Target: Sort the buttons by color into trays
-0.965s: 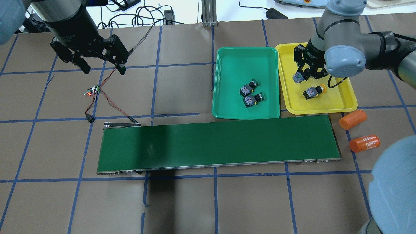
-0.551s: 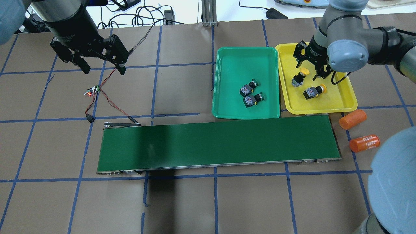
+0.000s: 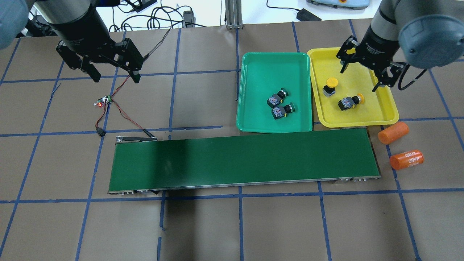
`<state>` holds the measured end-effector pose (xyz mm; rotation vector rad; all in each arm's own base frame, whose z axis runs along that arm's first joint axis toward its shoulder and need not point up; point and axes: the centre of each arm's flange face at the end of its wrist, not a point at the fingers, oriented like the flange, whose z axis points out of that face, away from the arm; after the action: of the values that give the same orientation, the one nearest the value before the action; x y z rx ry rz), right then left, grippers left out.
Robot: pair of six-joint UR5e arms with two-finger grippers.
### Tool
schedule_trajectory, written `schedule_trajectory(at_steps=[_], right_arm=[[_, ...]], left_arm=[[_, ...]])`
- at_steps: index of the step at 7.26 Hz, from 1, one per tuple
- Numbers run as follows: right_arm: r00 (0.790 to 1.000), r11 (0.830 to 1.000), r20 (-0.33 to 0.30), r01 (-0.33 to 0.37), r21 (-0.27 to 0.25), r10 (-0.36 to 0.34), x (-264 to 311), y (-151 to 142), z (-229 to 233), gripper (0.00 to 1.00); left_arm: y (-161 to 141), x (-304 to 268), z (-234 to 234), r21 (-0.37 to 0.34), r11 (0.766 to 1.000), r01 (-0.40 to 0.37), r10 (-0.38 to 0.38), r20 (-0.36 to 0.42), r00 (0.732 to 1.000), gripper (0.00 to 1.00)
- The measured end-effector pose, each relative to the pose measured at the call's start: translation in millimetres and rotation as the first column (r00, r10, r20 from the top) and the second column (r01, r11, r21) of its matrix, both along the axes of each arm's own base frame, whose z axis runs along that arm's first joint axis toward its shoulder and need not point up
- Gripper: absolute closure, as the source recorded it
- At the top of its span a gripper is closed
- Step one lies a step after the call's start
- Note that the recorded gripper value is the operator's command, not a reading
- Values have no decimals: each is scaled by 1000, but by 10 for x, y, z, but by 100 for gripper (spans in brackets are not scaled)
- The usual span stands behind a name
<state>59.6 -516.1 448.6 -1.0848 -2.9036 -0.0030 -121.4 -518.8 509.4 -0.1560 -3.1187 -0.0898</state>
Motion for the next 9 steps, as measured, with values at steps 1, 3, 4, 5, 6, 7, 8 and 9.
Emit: schedule_trajectory(at_steps=[1,3,4,5,6,7,8,9], right_arm=[[998,998,0,-64,2,64,94,360,318,0],[962,962,3,-273,22,273,286,845,497,0],[932,932,3,-362,23,362,443,1039,500,0],[889,889,3,-457,16,457,631,1213,499,0],[842,842,6,-539,11,539,749,1301,498,0],[787,787,9,-617,9,617,799,1311,500,0],[735,735,9,-678,6,678,818,1289,516,0],[712,712,7,-703,3,703,826,1238,547,0]], left_arm=[[0,-1,0,0,1000,0,0,0,1000,0],[-1,-2,2,0,1000,0,0,0,1000,0],[-1,-1,0,0,1000,0,0,0,1000,0],[-1,0,-2,0,1000,0,0,0,1000,0],[-1,0,-3,1,1000,0,0,0,1000,0],[-1,0,-3,1,1000,0,0,0,1000,0],[-2,6,-3,1,1000,0,0,0,1000,0],[-4,11,-3,1,1000,-2,2,0,1000,0]])
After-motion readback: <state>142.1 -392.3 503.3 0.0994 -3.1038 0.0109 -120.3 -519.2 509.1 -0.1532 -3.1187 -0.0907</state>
